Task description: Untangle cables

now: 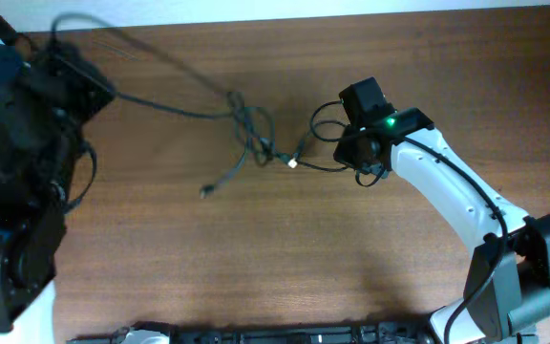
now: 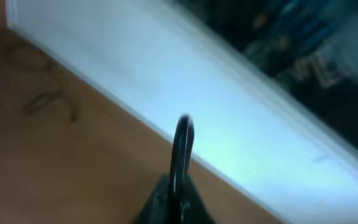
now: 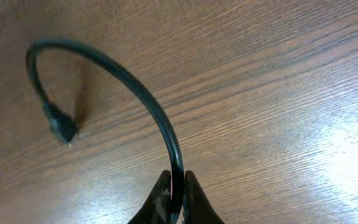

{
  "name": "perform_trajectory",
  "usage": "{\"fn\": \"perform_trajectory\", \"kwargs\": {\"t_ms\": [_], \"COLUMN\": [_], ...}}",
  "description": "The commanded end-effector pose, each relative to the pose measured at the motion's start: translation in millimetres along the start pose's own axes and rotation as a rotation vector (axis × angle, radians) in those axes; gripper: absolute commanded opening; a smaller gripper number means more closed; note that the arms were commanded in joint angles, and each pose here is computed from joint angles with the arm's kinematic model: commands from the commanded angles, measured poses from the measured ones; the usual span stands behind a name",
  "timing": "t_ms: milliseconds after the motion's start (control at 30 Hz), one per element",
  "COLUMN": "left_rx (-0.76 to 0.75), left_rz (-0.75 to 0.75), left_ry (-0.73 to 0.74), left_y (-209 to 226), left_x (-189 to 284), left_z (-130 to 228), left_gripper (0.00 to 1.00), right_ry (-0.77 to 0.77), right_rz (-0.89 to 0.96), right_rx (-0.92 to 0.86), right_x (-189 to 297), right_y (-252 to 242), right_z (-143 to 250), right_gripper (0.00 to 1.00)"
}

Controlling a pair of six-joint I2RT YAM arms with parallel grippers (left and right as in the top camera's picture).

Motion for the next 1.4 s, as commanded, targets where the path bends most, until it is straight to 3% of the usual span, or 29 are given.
{"fn": "perform_trajectory", "kwargs": {"t_ms": [0, 67, 167, 267, 333, 367, 433, 467, 500, 533, 600, 700, 867, 967, 1067, 1167, 1267, 1367], "left_rx": [0.12, 0.137, 0.242, 0.193, 0.145, 0.073, 0.009, -0.049, -0.041, -0.003, -0.01, -0.168, -0.095, 0.014, 0.114, 0.165, 0.032, -0.067], "left_rz": [0.249, 0.246, -0.045, -0.039, 0.121, 0.178, 0.134, 0.082, -0.036, -0.261, -0.506, -0.71, -1.108, -1.204, -1.193, -1.261, -1.271, -1.465], "left_ry": [-0.277, -0.549, -0.837, -0.825, -0.799, -0.77, -0.74, -0.721, -0.715, -0.723, -0.698, -0.522, -0.279, -0.142, 0.011, 0.026, 0.12, 0.098], "left_y": [-23, -23, 4, -1, -20, -30, -32, -31, -22, -2, 15, 40, 157, 228, 282, 322, 348, 371], "left_x": [51, 78, 96, 89, 84, 79, 62, 52, 42, 30, 11, -51, -137, -157, -178, -195, -234, -240], "left_z": [-52, -90, -120, -120, -122, -119, -116, -112, -110, -107, -96, -74, -39, -32, -18, -9, 6, 16], "left_gripper": [0.0, 0.0, 0.0, 0.0, 0.0, 0.0, 0.0, 0.0, 0.0, 0.0, 0.0, 0.0, 0.0, 0.0, 0.0, 0.0, 0.0, 0.0], "right_ry": [-0.045, -0.044, -0.041, -0.053, -0.051, -0.042, -0.034, -0.034, -0.034, -0.034, -0.038, -0.043, -0.049, -0.059, -0.063, -0.067, -0.072, -0.072], "right_rz": [0.092, 0.135, 0.139, 0.123, 0.119, 0.109, 0.104, 0.104, 0.104, 0.103, 0.099, 0.092, 0.092, 0.089, 0.084, 0.078, 0.072, 0.072], "right_rx": [-0.025, -0.031, -0.04, -0.05, -0.05, -0.05, -0.05, -0.05, -0.05, -0.05, -0.051, -0.051, -0.052, -0.053, -0.053, -0.054, -0.055, -0.055], "right_x": [-10, -22, -36, -36, -36, -37, -37, -37, -37, -37, -37, -37, -37, -37, -37, -37, -37, -37], "right_y": [-14, -25, -33, -31, -31, -29, -29, -29, -29, -29, -28, -27, -26, -26, -25, -24, -23, -23], "right_z": [1, 8, 15, 13, 13, 14, 15, 15, 15, 15, 14, 13, 12, 11, 10, 10, 9, 9], "right_gripper": [0.04, 0.04, 0.04, 0.04, 0.04, 0.13, 0.54, 0.64, 0.76, 0.97, 0.98, 0.98, 0.98, 0.98, 0.98, 0.98, 0.98, 0.98]}}
Point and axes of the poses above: each gripper's point midway between its finger pads, its own x axis back along the fingers, its own y axis along the line the jaws close on, z = x × y, the point moved 7 cm from there along x, back along the fingers, and after that the axes turned 5 degrees about -x, right-handed, at the moved point
